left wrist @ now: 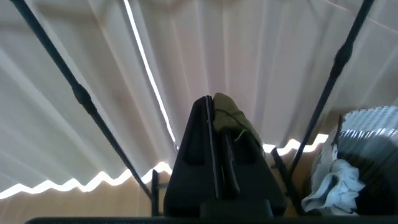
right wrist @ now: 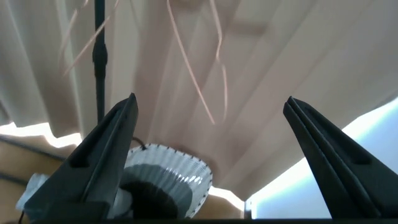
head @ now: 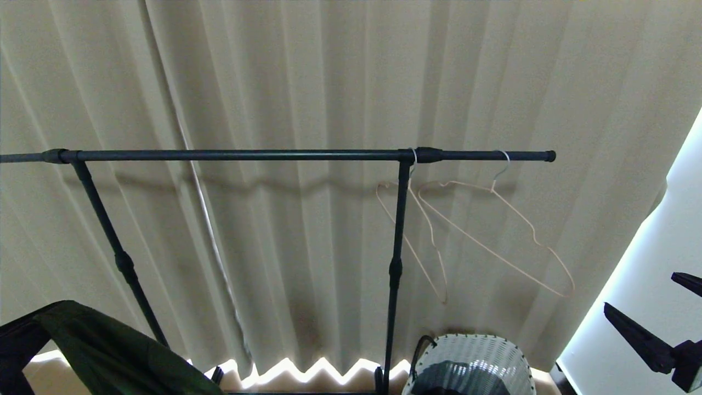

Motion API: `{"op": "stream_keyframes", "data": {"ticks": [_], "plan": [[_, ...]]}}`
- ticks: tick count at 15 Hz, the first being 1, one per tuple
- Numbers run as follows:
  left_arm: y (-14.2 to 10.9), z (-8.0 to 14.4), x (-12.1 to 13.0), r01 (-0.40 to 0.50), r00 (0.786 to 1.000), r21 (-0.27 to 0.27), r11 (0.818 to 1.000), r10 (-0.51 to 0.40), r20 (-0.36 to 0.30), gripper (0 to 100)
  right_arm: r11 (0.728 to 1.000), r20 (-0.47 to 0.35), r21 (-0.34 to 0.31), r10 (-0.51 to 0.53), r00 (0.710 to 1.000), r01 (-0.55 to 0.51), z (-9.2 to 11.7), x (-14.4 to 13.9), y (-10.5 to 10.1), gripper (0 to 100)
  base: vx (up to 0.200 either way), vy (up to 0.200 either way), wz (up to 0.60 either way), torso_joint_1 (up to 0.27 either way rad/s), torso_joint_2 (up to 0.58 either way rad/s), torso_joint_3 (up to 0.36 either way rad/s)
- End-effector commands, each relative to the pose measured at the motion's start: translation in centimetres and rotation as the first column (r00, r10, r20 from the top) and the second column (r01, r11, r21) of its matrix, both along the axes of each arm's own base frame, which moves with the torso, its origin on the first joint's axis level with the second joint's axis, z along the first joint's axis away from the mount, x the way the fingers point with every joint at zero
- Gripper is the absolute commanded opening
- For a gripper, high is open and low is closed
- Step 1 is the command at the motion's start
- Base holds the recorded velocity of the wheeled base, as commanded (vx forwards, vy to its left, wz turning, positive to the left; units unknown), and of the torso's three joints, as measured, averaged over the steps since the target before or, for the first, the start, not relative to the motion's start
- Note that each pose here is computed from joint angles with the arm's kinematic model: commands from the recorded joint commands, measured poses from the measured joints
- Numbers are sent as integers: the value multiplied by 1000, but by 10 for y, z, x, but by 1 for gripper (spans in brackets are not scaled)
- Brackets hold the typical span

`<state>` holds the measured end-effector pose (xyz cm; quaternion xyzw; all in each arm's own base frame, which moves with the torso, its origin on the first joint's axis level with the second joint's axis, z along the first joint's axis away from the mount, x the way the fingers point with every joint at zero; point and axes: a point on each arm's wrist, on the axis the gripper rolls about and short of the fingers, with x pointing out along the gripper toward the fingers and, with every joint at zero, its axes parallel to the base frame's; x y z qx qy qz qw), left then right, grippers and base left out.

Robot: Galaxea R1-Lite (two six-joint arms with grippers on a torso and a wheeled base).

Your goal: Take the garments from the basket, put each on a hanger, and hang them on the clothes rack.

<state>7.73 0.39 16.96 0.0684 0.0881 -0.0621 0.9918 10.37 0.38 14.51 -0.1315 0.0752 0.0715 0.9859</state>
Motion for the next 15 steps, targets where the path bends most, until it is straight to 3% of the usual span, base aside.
{"op": "stream_keyframes", "data": {"ticks": [1, 2, 6, 7, 10, 11, 14, 15], "plan": [[0, -4, -1, 4, 1000, 3, 1000, -3, -11, 0, 1000, 6, 2, 2, 1000, -2, 2, 1, 0, 100, 0, 0, 0, 0, 0, 0], [-1, -5, -1, 29, 999, -1, 1000, -29, -15, 0, 1000, 6, 3, 5, 1000, -5, 5, 5, 0, 100, 0, 0, 0, 0, 0, 0], [-8, -9, -4, 130, 991, -5, 992, -130, -19, 0, 1000, -56, -1, 0, 998, 0, 26, 65, 0, 100, 0, 0, 0, 0, 0, 0], [-9, -8, -6, 143, 990, -5, 990, -143, -7, 0, 1000, -151, -5, -24, 988, 24, 30, 89, -5, 100, 0, 0, 0, 0, 0, 0], [-9, -6, -10, 145, 989, -2, 990, -144, 18, 0, 1000, -309, -5, -26, 951, 26, 39, 118, -6, 100, 0, 0, 0, 0, 0, 0], [-10, -7, -12, 151, 988, 0, 989, -151, 23, 0, 1000, -396, -7, -25, 918, 25, 40, 136, -6, 100, 0, 0, 0, 0, 0, 0], [-11, -7, -12, 166, 986, 1, 986, -166, 25, 0, 1000, -481, -20, -18, 877, 10, 35, 164, -7, 100, 0, 0, 0, 0, 0, 0], [-11, -7, -13, 166, 986, 2, 986, -166, 28, 0, 999, -515, -31, -8, 857, -9, 25, 181, -7, 100, 0, 0, 0, 0, 0, 0]]}}
